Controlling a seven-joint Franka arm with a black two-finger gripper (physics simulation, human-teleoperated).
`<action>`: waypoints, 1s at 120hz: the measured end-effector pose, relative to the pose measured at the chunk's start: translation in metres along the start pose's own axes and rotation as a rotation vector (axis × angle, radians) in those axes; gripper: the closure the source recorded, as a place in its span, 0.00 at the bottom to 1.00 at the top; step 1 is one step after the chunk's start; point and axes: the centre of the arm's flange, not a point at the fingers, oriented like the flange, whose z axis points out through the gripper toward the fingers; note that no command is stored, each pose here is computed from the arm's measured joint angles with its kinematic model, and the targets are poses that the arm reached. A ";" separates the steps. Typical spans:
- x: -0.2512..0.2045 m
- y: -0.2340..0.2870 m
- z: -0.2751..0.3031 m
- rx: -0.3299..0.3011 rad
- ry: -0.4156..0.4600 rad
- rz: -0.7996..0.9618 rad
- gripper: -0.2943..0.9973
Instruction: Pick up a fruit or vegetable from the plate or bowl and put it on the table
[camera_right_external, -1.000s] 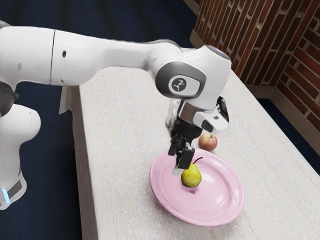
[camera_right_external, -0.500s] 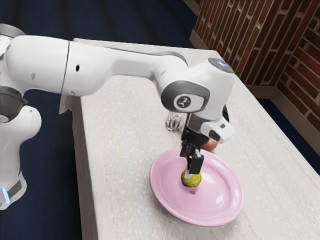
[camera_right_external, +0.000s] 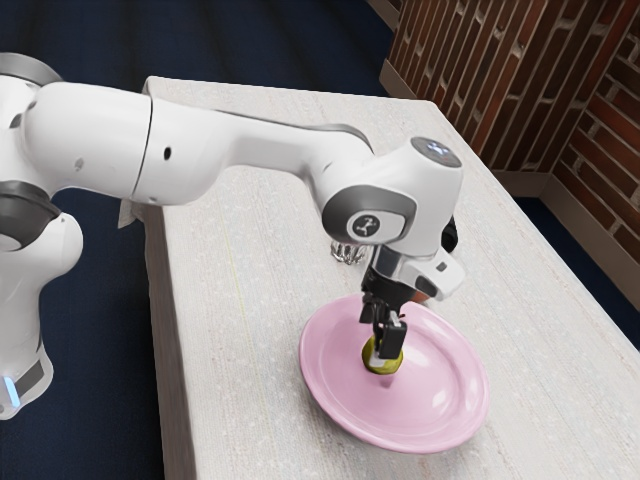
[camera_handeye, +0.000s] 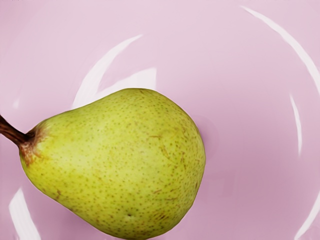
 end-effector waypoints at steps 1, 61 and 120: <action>0.000 0.000 0.000 0.000 0.002 0.000 0.24; 0.020 -0.015 0.021 0.016 0.050 -0.030 0.24; 0.020 -0.010 0.034 0.018 0.041 -0.027 0.24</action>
